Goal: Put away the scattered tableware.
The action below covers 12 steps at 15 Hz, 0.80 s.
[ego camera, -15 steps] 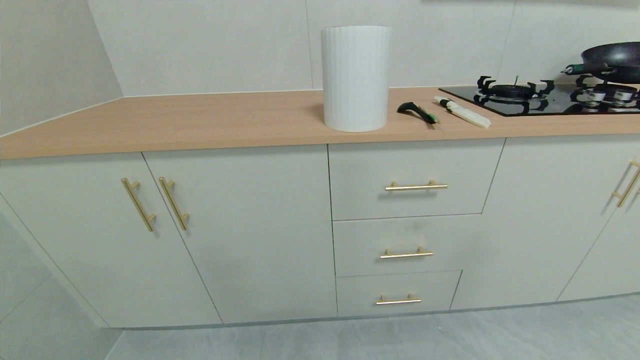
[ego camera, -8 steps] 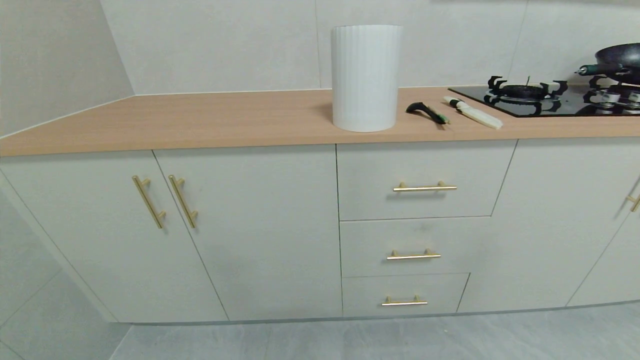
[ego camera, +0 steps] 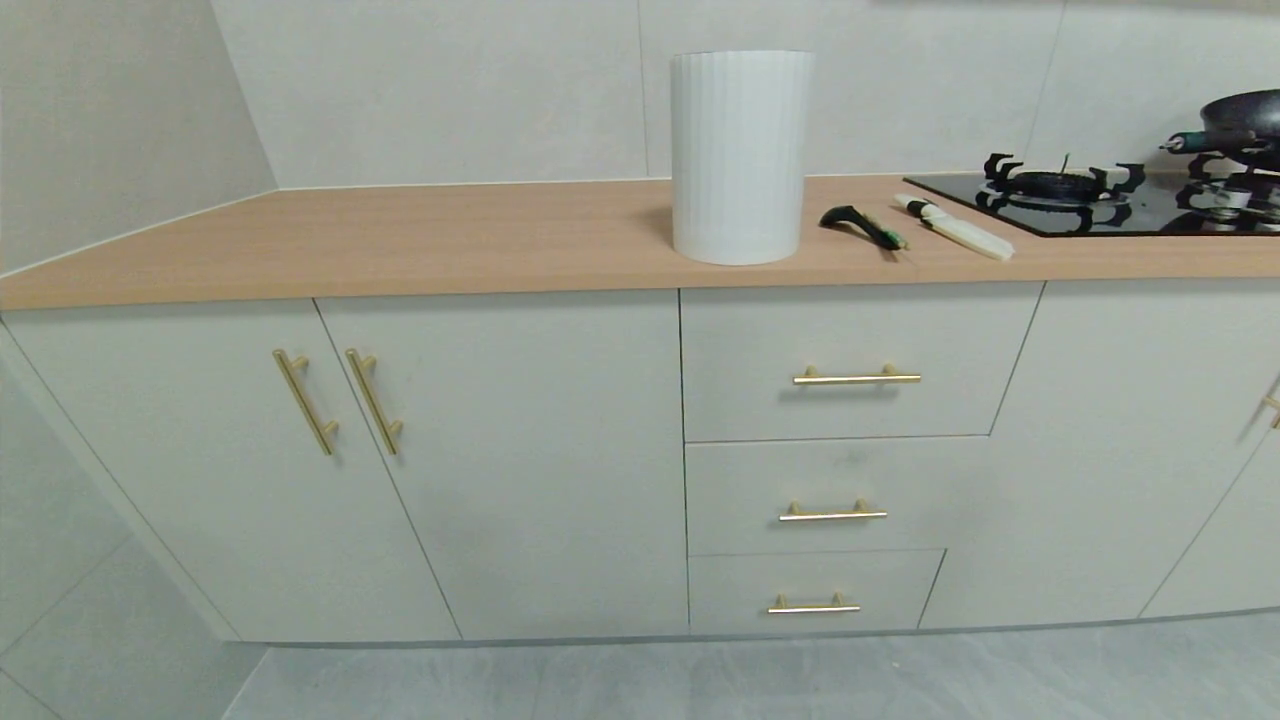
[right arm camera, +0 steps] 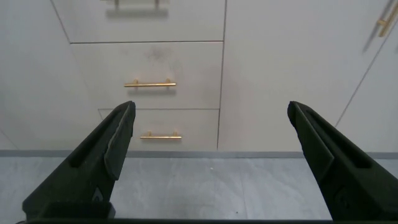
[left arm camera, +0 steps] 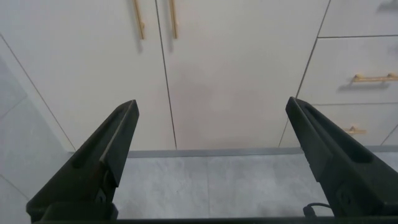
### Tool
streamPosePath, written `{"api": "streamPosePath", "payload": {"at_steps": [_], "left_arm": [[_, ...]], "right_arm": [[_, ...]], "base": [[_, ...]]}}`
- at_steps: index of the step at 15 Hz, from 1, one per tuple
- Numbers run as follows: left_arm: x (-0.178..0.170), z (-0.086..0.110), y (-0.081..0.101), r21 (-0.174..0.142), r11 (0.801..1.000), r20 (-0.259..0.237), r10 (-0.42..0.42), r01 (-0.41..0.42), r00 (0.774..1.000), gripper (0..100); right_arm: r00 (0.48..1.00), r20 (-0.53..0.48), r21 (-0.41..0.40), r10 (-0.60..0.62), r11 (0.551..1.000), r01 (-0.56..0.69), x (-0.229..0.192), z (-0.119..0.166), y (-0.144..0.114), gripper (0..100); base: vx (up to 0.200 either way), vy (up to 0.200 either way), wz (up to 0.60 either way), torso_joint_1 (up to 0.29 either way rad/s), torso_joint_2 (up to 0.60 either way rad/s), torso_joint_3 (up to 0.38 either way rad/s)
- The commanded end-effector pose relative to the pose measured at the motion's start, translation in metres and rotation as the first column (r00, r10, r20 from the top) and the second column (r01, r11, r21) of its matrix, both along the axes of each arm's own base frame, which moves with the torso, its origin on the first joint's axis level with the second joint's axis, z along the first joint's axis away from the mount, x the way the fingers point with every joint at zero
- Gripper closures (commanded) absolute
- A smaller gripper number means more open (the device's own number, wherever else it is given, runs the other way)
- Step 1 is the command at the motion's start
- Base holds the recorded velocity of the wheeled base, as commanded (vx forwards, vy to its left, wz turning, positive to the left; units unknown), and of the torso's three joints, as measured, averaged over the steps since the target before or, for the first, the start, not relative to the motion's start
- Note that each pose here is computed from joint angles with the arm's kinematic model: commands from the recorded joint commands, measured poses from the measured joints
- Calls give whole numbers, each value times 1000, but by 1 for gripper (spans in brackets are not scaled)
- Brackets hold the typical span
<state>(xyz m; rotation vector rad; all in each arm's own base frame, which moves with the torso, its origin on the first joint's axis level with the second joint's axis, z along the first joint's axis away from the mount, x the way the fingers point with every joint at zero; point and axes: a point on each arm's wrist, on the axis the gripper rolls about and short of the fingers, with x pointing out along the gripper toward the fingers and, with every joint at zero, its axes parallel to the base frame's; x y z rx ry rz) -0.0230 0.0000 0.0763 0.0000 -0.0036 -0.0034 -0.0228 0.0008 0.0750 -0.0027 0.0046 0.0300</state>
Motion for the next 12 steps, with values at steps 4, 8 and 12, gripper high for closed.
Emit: {"api": "streamPosePath", "payload": {"at_steps": [4, 8, 12], "left_arm": [[0, 0, 0, 0, 1000, -1, 0, 0, 1000, 0], [0, 0, 0, 0, 1000, -1, 0, 0, 1000, 0], [0, 0, 0, 0, 1000, -1, 0, 0, 1000, 0]], "right_arm": [[1000, 0, 1, 2, 1000, -2, 0, 0, 0, 0], [989, 112, 86, 94, 991, -104, -12, 48, 2, 0], [914, -222, 151, 339, 938, -312, 47, 99, 8, 0]], "base": [[0, 0, 0, 0, 0, 0], [0, 0, 0, 0, 0, 0], [0, 0, 0, 0, 0, 0]]}}
